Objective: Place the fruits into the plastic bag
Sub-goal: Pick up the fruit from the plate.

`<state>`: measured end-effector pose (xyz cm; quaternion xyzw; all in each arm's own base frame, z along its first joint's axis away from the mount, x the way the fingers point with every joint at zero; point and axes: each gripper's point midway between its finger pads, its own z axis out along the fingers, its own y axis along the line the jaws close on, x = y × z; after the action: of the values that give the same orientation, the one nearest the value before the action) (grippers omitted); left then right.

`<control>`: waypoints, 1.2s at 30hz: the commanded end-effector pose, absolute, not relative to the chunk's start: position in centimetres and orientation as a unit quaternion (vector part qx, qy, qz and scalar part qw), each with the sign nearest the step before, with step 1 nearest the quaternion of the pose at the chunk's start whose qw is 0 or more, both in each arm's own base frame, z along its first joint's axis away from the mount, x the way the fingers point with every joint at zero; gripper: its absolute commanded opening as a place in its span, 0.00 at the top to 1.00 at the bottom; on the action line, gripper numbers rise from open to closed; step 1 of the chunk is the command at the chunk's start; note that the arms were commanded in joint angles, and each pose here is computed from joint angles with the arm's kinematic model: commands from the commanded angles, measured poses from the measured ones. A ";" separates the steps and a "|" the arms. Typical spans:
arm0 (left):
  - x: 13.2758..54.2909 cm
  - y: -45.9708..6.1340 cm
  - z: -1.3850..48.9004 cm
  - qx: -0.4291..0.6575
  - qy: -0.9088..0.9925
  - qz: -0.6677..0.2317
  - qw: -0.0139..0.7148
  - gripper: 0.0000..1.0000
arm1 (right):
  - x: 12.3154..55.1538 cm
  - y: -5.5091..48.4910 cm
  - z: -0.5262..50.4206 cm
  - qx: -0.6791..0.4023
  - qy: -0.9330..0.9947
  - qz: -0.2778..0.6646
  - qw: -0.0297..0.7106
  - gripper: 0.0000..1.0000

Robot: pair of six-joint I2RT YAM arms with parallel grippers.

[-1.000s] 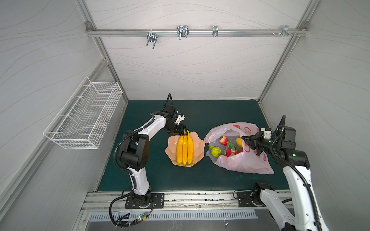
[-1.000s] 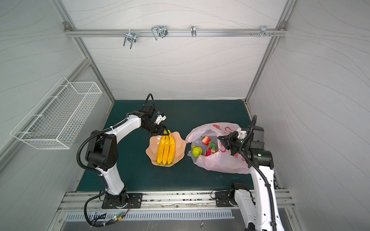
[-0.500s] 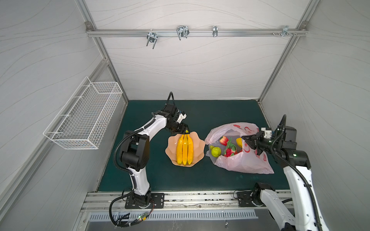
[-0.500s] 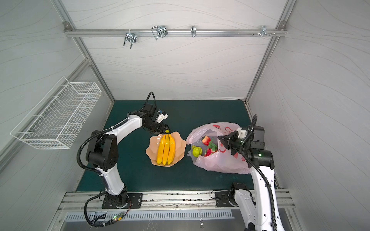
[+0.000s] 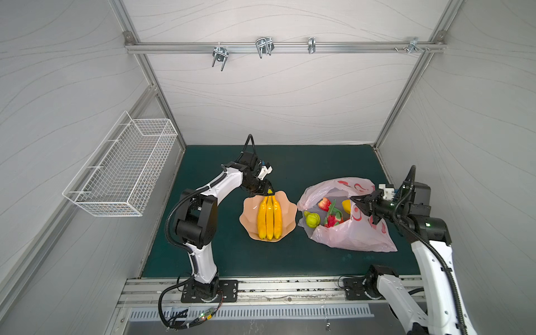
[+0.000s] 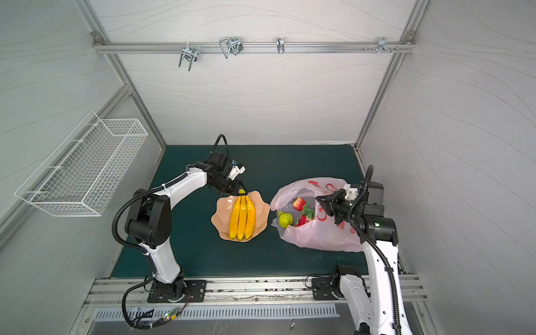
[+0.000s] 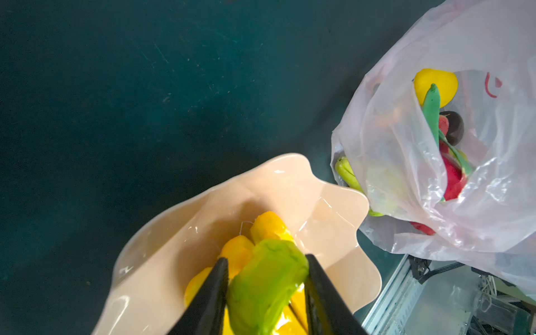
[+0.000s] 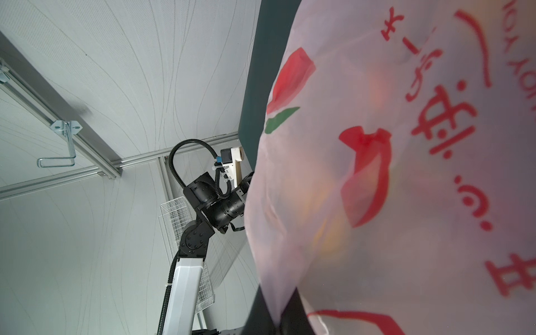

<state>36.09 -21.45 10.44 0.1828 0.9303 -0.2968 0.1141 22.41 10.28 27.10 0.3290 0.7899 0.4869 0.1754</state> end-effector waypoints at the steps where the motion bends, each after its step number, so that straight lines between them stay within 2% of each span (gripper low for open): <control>1: 36.0 -21.7 11.1 0.195 0.925 -0.301 0.129 0.62 | 22.3 10.2 27.5 0.329 0.789 0.487 0.176 0.93; 12: 35.7 -21.2 12.2 0.199 0.925 -0.290 0.142 0.80 | 22.1 10.2 27.4 0.330 0.789 0.487 0.175 0.93; 20: 35.1 -21.1 12.1 0.193 0.926 -0.296 0.136 0.99 | 22.1 10.3 27.2 0.331 0.788 0.488 0.174 0.93; 29: 35.2 -21.5 17.8 0.159 0.914 -0.327 0.181 1.00 | 22.2 10.3 27.5 0.330 0.787 0.490 0.177 0.93; 36: 33.9 -19.5 22.5 0.060 0.918 -0.309 0.244 1.00 | 22.5 10.3 27.6 0.330 0.784 0.495 0.179 0.93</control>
<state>34.08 -20.06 20.88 0.1112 0.9165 -0.3134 0.2224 22.38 10.30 27.08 0.3302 0.7895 0.4873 0.1738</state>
